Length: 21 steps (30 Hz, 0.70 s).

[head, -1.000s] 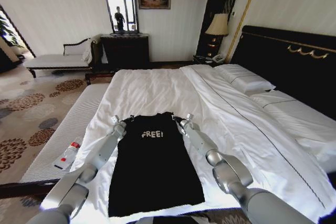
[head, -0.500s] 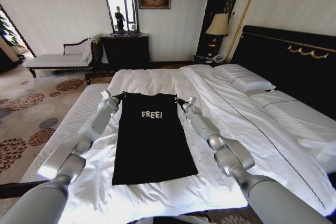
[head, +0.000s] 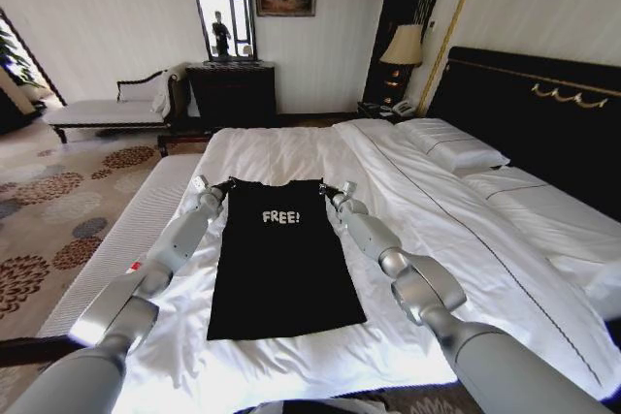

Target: Fold the clothes on the bed.

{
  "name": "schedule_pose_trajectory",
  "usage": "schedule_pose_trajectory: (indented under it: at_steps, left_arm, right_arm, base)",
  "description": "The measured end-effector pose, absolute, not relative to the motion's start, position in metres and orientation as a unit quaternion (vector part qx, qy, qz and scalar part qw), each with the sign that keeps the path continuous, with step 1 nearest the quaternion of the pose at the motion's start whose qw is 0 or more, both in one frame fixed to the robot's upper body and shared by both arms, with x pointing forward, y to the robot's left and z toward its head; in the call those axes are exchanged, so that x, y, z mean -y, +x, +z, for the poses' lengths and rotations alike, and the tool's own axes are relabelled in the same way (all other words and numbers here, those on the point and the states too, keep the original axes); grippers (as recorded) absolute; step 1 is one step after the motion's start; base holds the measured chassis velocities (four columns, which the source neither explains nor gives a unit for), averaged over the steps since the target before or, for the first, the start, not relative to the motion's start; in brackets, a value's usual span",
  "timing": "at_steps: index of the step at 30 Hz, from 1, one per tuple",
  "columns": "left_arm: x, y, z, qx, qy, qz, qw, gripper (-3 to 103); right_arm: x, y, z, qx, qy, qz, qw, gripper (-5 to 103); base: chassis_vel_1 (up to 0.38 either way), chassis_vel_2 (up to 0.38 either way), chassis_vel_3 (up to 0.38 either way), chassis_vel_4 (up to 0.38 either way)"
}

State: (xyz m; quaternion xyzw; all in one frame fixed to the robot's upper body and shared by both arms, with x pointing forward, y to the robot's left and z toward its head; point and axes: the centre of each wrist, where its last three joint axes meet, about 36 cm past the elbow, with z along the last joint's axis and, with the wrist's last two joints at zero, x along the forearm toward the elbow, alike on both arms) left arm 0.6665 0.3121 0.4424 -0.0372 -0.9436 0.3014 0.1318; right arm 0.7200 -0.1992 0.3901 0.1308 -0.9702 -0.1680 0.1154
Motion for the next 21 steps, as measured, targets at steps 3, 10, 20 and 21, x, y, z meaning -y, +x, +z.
schedule_pose_trajectory:
  at_steps: [3, 10, 20, 21]
  left_arm:
    - [-0.302, 0.633, 0.42, 0.938, -0.041, 0.316, 0.14, 2]
    - [-0.287, 0.562, 0.407, 0.94, -0.074, 0.304, 0.138, 2]
    - [-0.289, 0.459, 0.384, 0.938, -0.085, 0.297, 0.157, 2]
    - [-0.291, 0.446, 0.384, 0.937, -0.085, 0.3, 0.158, 2]
  right_arm:
    - [0.199, 0.7, 0.378, 0.969, 0.13, -0.179, 0.112, 1]
    - [0.201, 0.623, 0.34, 0.962, 0.155, -0.189, 0.118, 1]
    - [0.214, 0.513, 0.327, 0.96, 0.175, -0.187, 0.112, 1]
    - [0.22, 0.496, 0.32, 0.961, 0.173, -0.182, 0.118, 1]
  base:
    - [0.0, 0.0, 0.0, 0.0]
    - [0.0, 0.0, 0.0, 0.0]
    - [0.0, 0.0, 0.0, 0.0]
    - [0.0, 0.0, 0.0, 0.0]
